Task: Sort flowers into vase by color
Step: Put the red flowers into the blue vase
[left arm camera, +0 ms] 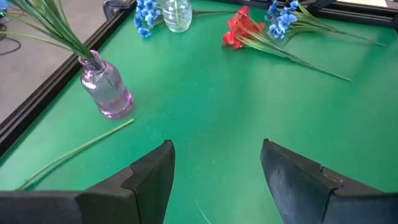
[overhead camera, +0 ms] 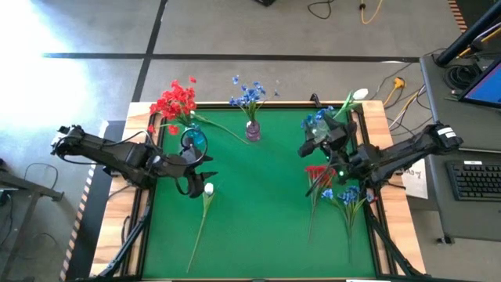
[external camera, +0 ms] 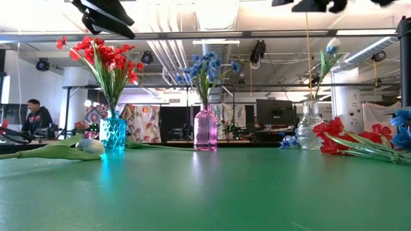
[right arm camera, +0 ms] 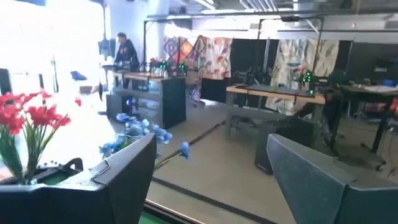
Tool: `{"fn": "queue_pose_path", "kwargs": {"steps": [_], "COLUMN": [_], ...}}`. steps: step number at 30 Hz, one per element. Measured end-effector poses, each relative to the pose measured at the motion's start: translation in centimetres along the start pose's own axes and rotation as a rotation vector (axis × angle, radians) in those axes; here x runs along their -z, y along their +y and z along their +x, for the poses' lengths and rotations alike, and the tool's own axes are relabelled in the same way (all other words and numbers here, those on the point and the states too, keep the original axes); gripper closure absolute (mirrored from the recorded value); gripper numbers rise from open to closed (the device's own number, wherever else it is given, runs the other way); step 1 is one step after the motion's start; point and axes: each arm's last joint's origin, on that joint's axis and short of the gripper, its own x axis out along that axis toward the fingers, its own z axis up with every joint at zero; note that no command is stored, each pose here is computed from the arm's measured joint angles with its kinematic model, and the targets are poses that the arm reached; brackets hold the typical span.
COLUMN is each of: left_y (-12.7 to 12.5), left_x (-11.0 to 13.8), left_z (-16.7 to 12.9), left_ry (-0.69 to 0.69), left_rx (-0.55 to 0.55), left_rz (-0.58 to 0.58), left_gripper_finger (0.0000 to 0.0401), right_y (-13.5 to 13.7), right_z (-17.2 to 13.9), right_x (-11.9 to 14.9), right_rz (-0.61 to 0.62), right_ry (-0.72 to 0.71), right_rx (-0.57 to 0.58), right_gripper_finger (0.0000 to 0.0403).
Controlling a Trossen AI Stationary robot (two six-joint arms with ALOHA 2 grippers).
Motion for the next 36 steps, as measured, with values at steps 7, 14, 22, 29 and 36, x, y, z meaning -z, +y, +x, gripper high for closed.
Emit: {"fn": "queue_pose_path", "kwargs": {"steps": [7, 14, 22, 29, 36], "left_y": [0.0, -0.3, -0.6, -0.6, -0.6], "left_x": [0.0, 0.1, 0.2, 0.1, -0.1], "left_z": [0.0, 0.8, 1.4, 1.4, 1.4], "left_ry": [-0.002, 0.010, 0.030, 0.018, -0.001], "left_rx": [-0.003, -0.032, -0.043, -0.039, -0.059], "left_rz": [0.004, 0.075, 0.145, 0.191, 0.240], "left_gripper_finger": [0.0178, 0.0178, 0.0178, 0.0178, 0.0178], "right_y": [2.5, 3.9, 6.5, 6.8, 6.9], "right_z": [-0.1, 0.3, -0.1, -0.9, -4.1], "right_x": [-2.4, -3.6, -3.3, -0.7, 3.1], "right_rz": [0.037, 0.147, 0.205, 0.229, 0.325], "right_ry": [0.157, 0.504, 0.885, 1.208, 1.484], "right_rx": [-0.259, -0.499, -0.672, -0.528, -0.305], "right_gripper_finger": [0.0113, 0.0115, 0.0129, 0.0151, 0.0148]}}
